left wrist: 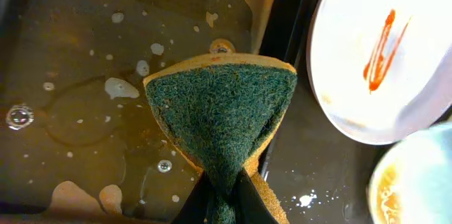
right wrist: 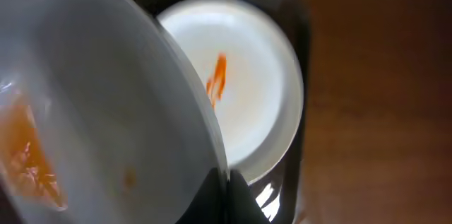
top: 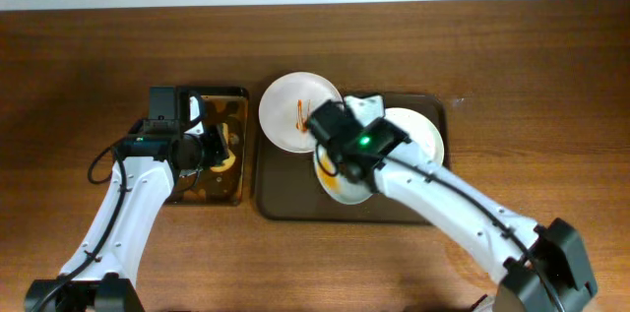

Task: Clean dirty plates on tray and stack at the side
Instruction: 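Lift the scrubbed plate with right gripper and place it right of tray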

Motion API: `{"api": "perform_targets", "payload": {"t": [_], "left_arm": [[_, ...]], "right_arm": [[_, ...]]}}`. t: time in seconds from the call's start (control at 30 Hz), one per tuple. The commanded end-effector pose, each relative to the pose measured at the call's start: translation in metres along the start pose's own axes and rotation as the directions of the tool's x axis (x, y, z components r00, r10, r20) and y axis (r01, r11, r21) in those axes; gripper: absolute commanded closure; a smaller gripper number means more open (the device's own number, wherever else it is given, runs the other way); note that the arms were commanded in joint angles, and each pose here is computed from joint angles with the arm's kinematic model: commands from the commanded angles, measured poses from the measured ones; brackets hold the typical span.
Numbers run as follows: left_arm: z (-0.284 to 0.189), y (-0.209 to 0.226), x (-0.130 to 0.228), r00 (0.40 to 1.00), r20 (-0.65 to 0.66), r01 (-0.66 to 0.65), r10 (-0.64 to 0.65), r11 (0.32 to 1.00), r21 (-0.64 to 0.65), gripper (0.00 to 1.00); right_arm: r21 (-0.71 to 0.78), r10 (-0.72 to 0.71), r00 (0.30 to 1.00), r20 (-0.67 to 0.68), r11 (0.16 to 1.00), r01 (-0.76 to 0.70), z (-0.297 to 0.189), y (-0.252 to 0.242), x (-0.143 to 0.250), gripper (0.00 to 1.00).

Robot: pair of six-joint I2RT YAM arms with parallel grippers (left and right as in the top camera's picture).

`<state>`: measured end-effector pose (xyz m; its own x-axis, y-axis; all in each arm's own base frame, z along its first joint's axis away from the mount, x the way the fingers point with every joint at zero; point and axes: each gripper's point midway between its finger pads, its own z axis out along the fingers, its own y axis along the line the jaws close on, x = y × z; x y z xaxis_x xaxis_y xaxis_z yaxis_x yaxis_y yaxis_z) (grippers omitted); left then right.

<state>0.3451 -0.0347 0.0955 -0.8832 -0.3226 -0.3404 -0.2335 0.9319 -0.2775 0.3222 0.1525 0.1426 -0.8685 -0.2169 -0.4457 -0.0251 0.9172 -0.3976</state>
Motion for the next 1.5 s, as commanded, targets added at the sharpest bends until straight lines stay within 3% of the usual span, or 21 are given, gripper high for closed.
{"api": "perform_targets", "payload": {"t": [0.0, 0.23, 0.57, 0.63, 0.73, 0.87, 0.97, 1.1, 1.17, 1.33, 1.4, 1.47], "left_arm": [[-0.002, 0.004, -0.009, 0.999, 0.028, -0.017, 0.018, 0.999, -0.029, 1.00], [-0.002, 0.004, -0.009, 0.999, 0.028, -0.017, 0.018, 0.999, -0.029, 1.00], [-0.002, 0.004, -0.009, 0.999, 0.028, -0.017, 0.018, 0.999, -0.029, 1.00], [-0.002, 0.004, -0.009, 0.999, 0.028, -0.017, 0.018, 0.999, -0.029, 1.00], [-0.002, 0.004, -0.009, 0.999, 0.027, -0.017, 0.018, 0.999, -0.029, 1.00], [-0.002, 0.004, -0.009, 0.999, 0.027, -0.017, 0.018, 0.999, -0.029, 1.00], [-0.002, 0.004, -0.009, 0.999, 0.027, -0.018, 0.018, 0.999, -0.029, 1.00], [-0.002, 0.004, -0.009, 0.999, 0.027, -0.017, 0.018, 0.999, -0.029, 1.00], [-0.002, 0.004, -0.009, 0.999, 0.027, -0.017, 0.018, 0.999, -0.029, 1.00], [-0.002, 0.004, -0.009, 0.999, 0.027, -0.017, 0.018, 0.999, -0.028, 1.00], [-0.002, 0.004, -0.009, 0.999, 0.027, -0.017, 0.018, 0.999, -0.028, 1.00], [-0.002, 0.004, -0.009, 0.999, 0.027, -0.017, 0.018, 0.999, -0.028, 1.00]], "right_arm": [[0.120, 0.002, 0.978, 0.211, 0.992, -0.028, -0.039, -0.012, -0.030, 0.96], [0.271, -0.118, 0.907, 0.405, 0.963, 0.004, -0.083, -0.005, -0.042, 0.96], [0.261, -0.080, 0.894, 0.441, 0.964, -0.042, -0.088, -0.004, -0.045, 0.96], [0.193, -0.007, 0.914, 0.406, 0.978, -0.079, -0.078, 0.000, -0.041, 0.96], [0.047, 0.087, 0.965, 0.247, 0.994, -0.101, -0.051, 0.009, -0.027, 0.96], [-0.032, 0.250, 0.967, 0.058, 0.968, -0.248, -0.015, -0.017, -0.023, 0.96], [-0.069, 0.392, 0.918, -0.056, 0.916, -0.396, 0.007, -0.052, -0.024, 0.96], [-0.096, 0.583, 0.780, -0.226, 0.784, -0.614, 0.039, -0.105, -0.017, 0.96], [-0.087, 0.679, 0.669, -0.302, 0.679, -0.729, 0.056, -0.139, -0.009, 0.96], [0.045, 0.838, 0.447, -0.312, 0.483, -0.875, 0.086, -0.227, 0.024, 0.96], [0.091, 0.861, 0.409, -0.303, 0.453, -0.887, 0.095, -0.257, 0.043, 0.96], [0.107, 0.856, 0.416, -0.306, 0.465, -0.879, 0.103, -0.270, 0.054, 0.96]]}}
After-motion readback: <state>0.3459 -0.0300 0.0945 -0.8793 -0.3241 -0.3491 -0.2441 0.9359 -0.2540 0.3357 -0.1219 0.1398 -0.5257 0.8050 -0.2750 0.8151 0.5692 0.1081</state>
